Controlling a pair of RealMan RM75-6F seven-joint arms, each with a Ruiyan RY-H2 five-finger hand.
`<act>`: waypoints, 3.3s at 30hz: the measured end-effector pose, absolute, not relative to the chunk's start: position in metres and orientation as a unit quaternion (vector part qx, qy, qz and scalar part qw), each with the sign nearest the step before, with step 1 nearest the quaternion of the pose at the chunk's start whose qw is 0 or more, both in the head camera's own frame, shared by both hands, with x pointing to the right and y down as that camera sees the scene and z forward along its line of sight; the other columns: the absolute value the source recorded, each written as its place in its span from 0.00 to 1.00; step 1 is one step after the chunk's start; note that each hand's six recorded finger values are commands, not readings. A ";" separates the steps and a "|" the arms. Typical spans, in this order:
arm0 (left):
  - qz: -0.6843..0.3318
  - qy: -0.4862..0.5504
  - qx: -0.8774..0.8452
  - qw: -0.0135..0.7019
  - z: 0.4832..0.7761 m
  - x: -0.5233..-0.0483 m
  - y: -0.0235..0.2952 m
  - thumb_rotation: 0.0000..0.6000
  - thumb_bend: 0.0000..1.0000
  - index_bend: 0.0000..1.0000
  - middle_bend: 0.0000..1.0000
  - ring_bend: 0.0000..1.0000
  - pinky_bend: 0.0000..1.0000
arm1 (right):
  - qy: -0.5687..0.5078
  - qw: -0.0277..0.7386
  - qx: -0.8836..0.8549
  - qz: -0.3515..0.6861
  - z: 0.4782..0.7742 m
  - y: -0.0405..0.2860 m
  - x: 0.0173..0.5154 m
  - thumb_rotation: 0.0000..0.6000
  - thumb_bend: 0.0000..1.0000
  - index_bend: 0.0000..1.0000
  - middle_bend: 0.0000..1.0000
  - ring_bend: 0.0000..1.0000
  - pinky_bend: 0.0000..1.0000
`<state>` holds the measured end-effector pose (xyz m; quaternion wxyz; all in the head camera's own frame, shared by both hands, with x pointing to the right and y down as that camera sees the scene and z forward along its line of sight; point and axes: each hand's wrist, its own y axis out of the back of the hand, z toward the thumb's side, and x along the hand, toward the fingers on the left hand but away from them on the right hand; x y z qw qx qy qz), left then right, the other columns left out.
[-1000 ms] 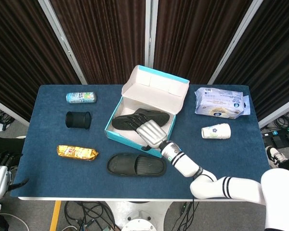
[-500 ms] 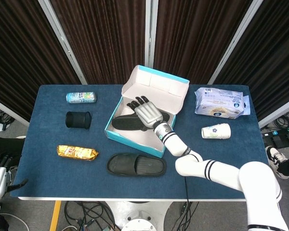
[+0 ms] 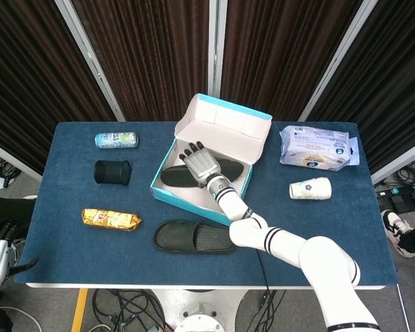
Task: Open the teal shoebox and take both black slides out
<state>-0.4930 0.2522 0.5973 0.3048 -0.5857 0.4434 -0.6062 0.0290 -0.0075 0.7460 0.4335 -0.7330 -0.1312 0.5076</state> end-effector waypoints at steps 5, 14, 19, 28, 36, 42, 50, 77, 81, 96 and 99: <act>-0.607 0.445 -0.585 0.302 0.598 -0.494 0.253 1.00 0.00 0.26 0.18 0.11 0.10 | -0.126 0.432 -0.732 0.511 0.750 -0.005 0.030 1.00 0.01 0.23 0.21 0.06 0.07; -0.604 0.445 -0.588 0.303 0.599 -0.493 0.252 1.00 0.00 0.26 0.18 0.11 0.10 | -0.130 0.422 -0.753 0.488 0.739 0.006 0.036 1.00 0.01 0.30 0.31 0.14 0.07; -0.601 0.445 -0.590 0.304 0.599 -0.491 0.251 1.00 0.00 0.26 0.18 0.11 0.10 | -0.136 0.444 -0.741 0.485 0.732 0.005 0.044 1.00 0.04 0.35 0.35 0.17 0.07; -0.604 0.448 -0.586 0.300 0.598 -0.494 0.254 1.00 0.00 0.26 0.18 0.11 0.10 | -0.131 0.463 -0.726 0.491 0.744 0.010 0.037 1.00 0.21 0.48 0.45 0.27 0.07; -0.605 0.450 -0.584 0.299 0.598 -0.495 0.256 1.00 0.00 0.26 0.18 0.11 0.10 | -0.145 0.480 -0.726 0.471 0.736 0.006 0.032 1.00 0.35 0.60 0.55 0.37 0.09; -0.602 0.451 -0.585 0.302 0.597 -0.494 0.255 1.00 0.00 0.26 0.18 0.11 0.10 | -0.166 0.484 -0.733 0.448 0.721 0.002 0.033 1.00 0.35 0.61 0.56 0.38 0.10; -0.594 0.451 -0.588 0.312 0.594 -0.490 0.250 1.00 0.00 0.26 0.18 0.11 0.10 | -0.205 0.491 -0.748 0.397 0.675 -0.002 0.043 1.00 0.35 0.61 0.56 0.38 0.10; -0.577 0.445 -0.601 0.328 0.589 -0.470 0.240 1.00 0.00 0.26 0.18 0.11 0.10 | -0.198 0.585 -0.701 0.356 0.622 0.082 0.271 1.00 0.33 0.58 0.51 0.27 0.00; -0.582 0.446 -0.597 0.325 0.588 -0.473 0.243 1.00 0.00 0.26 0.18 0.11 0.10 | -0.182 0.599 -0.698 0.347 0.644 0.087 0.276 1.00 0.25 0.51 0.44 0.21 0.00; -0.581 0.447 -0.597 0.326 0.587 -0.472 0.242 1.00 0.00 0.26 0.18 0.11 0.10 | -0.165 0.559 -0.729 0.358 0.685 0.098 0.274 1.00 0.00 0.00 0.00 0.00 0.00; -0.581 0.447 -0.597 0.326 0.588 -0.472 0.242 1.00 0.00 0.26 0.18 0.11 0.10 | -0.179 0.556 -0.730 0.355 0.675 0.097 0.278 1.00 0.00 0.00 0.00 0.00 0.00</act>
